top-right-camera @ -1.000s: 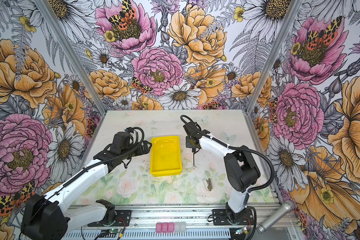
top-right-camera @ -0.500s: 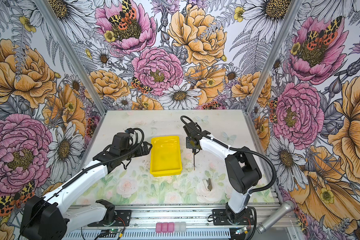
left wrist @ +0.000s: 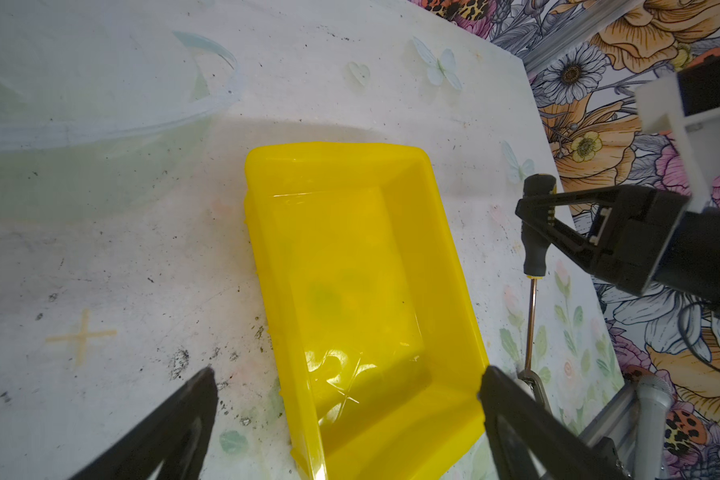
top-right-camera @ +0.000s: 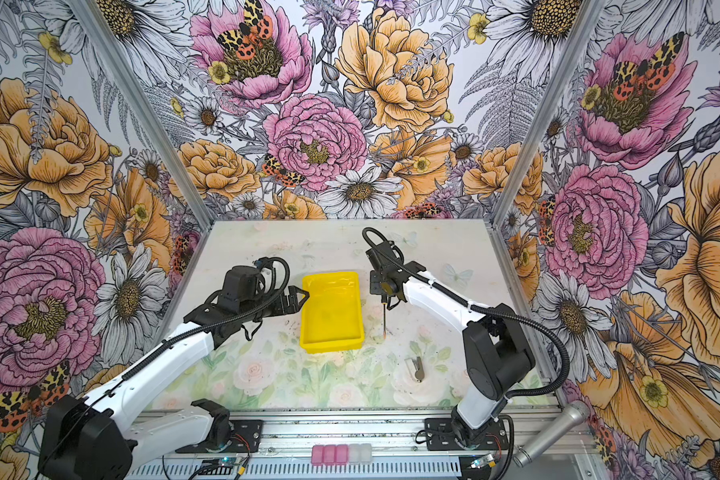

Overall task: Put the screwdriver in the bin
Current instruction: 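Close the right gripper on the screwdriver handle and lift it, then carry the screwdriver with the right gripper over the yellow bin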

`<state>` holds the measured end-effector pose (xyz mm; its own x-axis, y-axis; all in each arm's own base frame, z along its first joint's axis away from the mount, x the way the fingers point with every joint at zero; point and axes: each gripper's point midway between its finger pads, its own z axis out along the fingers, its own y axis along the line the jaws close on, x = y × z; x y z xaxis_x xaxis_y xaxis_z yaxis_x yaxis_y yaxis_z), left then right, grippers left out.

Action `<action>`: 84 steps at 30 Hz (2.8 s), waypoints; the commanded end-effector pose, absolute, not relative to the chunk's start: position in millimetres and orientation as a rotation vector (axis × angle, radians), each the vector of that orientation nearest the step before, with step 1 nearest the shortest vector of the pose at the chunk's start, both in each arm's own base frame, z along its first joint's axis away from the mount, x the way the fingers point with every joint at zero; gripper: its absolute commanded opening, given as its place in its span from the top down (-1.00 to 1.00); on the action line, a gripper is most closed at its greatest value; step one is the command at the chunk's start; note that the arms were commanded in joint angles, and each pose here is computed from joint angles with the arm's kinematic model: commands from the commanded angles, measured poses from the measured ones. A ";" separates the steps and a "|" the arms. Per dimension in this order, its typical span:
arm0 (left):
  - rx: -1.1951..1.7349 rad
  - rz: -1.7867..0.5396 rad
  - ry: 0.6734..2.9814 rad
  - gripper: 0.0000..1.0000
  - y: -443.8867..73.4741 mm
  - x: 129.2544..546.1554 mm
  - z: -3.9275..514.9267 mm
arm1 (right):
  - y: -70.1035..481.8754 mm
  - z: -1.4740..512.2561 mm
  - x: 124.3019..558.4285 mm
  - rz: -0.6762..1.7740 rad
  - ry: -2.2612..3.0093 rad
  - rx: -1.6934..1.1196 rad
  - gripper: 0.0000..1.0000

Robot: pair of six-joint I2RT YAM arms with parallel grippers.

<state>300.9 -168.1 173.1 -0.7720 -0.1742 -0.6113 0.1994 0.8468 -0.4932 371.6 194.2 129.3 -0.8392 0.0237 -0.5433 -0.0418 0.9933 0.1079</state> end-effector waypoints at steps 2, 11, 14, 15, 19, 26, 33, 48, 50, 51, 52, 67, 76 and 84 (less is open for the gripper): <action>0.136 -0.776 2.283 -0.97 -179.3 295.0 189.4 | 204.7 158.1 365.9 0.234 2.524 -0.002 1.00; 0.282 -0.766 2.247 -0.97 -190.2 284.0 193.6 | 208.0 169.7 357.3 0.267 2.534 -0.013 1.00; 0.307 -0.731 2.221 -0.97 -187.1 282.9 196.8 | 210.2 172.0 355.7 0.270 2.535 -0.024 1.00; 0.317 -0.729 2.204 -0.97 -186.9 281.7 200.1 | 211.3 173.2 355.4 0.275 2.535 -0.025 1.00; 0.426 -0.739 2.113 -0.97 -189.3 269.5 213.5 | 219.9 180.7 354.0 0.292 2.525 -0.051 1.00; 0.473 -0.799 2.069 -0.97 -196.1 257.5 221.9 | 236.5 190.9 352.1 0.343 2.513 -0.063 1.00; 0.636 -0.903 2.003 -0.97 -219.8 234.2 233.1 | 261.6 200.5 354.9 0.396 2.504 -0.121 1.00; 0.592 -0.922 1.999 -0.97 -220.0 226.5 235.7 | 304.2 209.5 363.4 0.451 2.488 -0.217 1.00; 0.578 -0.912 2.004 -0.97 -218.7 225.6 230.3 | 308.7 208.0 364.7 0.450 2.488 -0.220 1.00; 0.578 -0.904 2.006 -0.97 -218.2 225.0 228.5 | 311.0 206.9 365.0 0.447 2.489 -0.222 1.00; 0.578 -0.895 2.006 -0.97 -217.6 224.8 227.6 | 313.6 206.0 365.4 0.447 2.489 -0.226 1.00; 0.588 -0.891 1.965 -0.97 -215.5 220.5 237.3 | 347.1 206.7 376.4 0.509 2.478 -0.314 1.00; 0.571 -0.864 1.981 -0.97 -212.6 223.6 233.5 | 370.9 186.4 382.3 0.566 2.521 -0.346 1.00; 0.573 -0.882 1.993 -0.97 -214.9 224.3 228.8 | 376.6 172.7 384.1 0.575 2.540 -0.345 1.00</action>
<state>222.4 -213.2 231.0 -0.5266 0.0705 -0.8472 0.6722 0.6446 -0.3642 378.9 363.6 158.1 -0.8582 -0.1410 -0.4936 -0.3197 0.8991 0.2989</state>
